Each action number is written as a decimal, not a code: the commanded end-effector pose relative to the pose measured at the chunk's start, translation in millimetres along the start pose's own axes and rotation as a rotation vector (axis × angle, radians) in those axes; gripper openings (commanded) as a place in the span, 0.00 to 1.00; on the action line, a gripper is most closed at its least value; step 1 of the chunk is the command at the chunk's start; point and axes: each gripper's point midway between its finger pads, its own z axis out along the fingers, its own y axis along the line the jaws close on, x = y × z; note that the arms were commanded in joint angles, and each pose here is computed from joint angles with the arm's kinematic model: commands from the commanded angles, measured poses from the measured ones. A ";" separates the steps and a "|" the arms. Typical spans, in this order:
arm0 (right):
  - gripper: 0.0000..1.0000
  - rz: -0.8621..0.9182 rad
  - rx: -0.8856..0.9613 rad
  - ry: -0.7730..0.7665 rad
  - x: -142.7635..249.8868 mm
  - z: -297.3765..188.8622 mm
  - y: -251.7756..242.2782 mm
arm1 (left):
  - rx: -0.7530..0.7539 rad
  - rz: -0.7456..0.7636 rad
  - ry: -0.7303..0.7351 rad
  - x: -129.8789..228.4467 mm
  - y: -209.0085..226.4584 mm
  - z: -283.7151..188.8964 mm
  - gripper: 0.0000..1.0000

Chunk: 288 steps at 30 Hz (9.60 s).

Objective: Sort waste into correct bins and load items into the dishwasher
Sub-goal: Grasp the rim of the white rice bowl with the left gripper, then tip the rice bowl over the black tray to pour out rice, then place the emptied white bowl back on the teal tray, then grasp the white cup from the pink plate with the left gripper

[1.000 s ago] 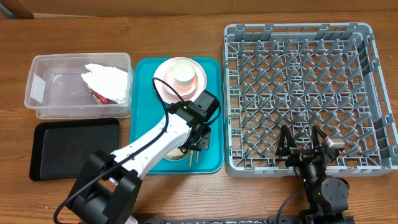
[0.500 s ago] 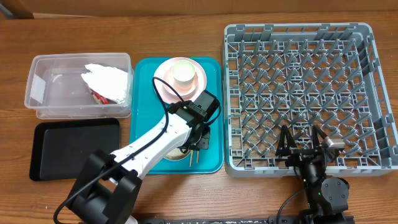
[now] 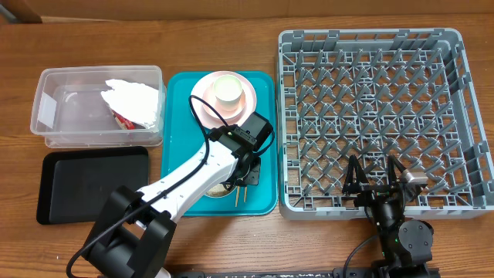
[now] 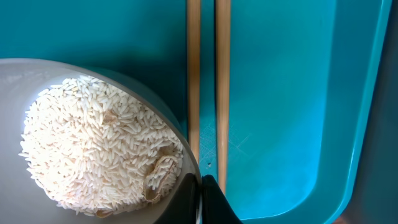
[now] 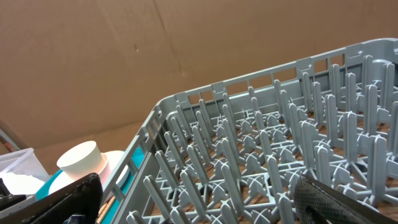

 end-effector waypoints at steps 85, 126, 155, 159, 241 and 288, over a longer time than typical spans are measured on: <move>1.00 -0.006 0.008 -0.006 1.4 0.2 -2.1 | 0.999 -0.815 -0.894 -5.8 305.7 -147.9 0.04; 1.00 -0.006 0.008 -0.006 1.4 0.2 -2.1 | 1.178 -0.652 -0.945 -5.8 282.5 -178.5 0.04; 1.00 -0.006 0.008 -0.006 1.4 0.2 -2.1 | 1.239 -0.691 -0.906 -4.9 277.5 -181.0 0.05; 1.00 -0.006 0.009 -0.006 1.4 0.2 -2.1 | 1.256 -0.714 -0.889 -4.8 277.2 -181.2 0.04; 1.00 -0.006 0.008 -0.006 1.4 0.2 -2.1 | 0.091 -0.264 -0.365 -43.3 40.8 -32.8 0.06; 1.00 -0.006 0.008 -0.006 1.4 0.2 -2.1 | 0.338 -0.352 -0.231 -214.4 74.4 -44.2 0.21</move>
